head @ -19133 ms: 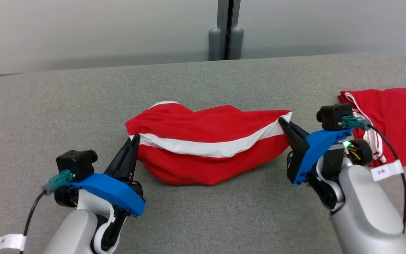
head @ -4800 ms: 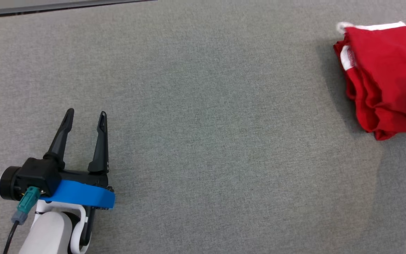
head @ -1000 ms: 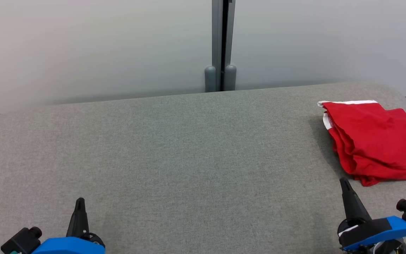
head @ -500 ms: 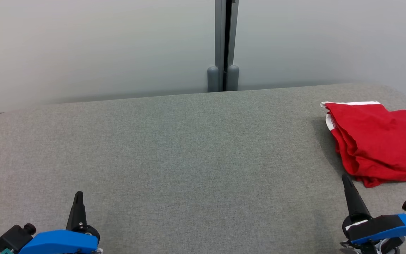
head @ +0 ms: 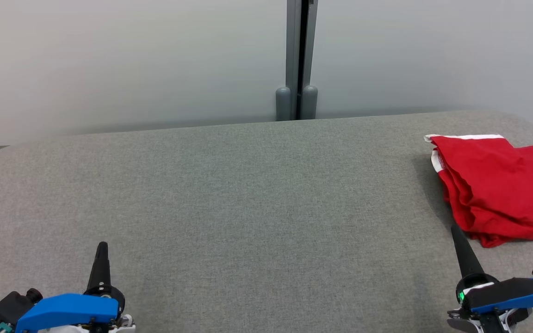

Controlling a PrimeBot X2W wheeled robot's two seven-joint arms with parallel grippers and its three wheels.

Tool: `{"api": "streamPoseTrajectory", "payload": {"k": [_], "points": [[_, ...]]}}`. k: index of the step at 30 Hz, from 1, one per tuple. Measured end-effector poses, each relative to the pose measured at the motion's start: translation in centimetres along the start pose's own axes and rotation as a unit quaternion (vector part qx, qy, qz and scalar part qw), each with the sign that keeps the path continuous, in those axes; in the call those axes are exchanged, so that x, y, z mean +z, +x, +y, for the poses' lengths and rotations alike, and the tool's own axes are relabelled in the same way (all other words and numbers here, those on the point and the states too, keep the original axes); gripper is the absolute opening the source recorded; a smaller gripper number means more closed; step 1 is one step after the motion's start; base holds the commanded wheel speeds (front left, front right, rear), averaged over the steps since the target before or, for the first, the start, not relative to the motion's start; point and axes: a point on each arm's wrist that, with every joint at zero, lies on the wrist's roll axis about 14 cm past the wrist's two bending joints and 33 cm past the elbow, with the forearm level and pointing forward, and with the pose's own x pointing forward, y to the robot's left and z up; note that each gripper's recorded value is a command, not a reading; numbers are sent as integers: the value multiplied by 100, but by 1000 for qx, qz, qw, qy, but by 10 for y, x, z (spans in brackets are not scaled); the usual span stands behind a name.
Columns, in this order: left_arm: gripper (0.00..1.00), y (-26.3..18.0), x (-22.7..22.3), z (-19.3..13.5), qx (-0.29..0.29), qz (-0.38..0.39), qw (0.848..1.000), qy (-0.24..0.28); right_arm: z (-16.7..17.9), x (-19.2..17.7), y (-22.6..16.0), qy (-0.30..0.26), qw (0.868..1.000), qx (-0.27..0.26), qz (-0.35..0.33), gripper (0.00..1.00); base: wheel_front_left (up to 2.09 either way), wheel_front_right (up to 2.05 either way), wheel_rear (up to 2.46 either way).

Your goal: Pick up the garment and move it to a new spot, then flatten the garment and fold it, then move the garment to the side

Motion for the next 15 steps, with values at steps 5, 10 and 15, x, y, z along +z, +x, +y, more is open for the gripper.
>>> {"api": "streamPoseTrajectory", "payload": {"k": [5, 10, 15], "points": [[0, 1, 2, -2, -3, -2, 1000, -25, 2, 1, 2, 25, 1000, 4, -1, 0, 0, 0, 0], [0, 2, 5, -5, -7, -5, 999, -49, 3, 1, 3, 50, 999, 6, 0, 0, 0, 0, 0], [0, 2, 7, -6, -11, -7, 997, -71, 4, 1, 4, 74, 997, 8, 0, 0, 0, 0, 0]]}}
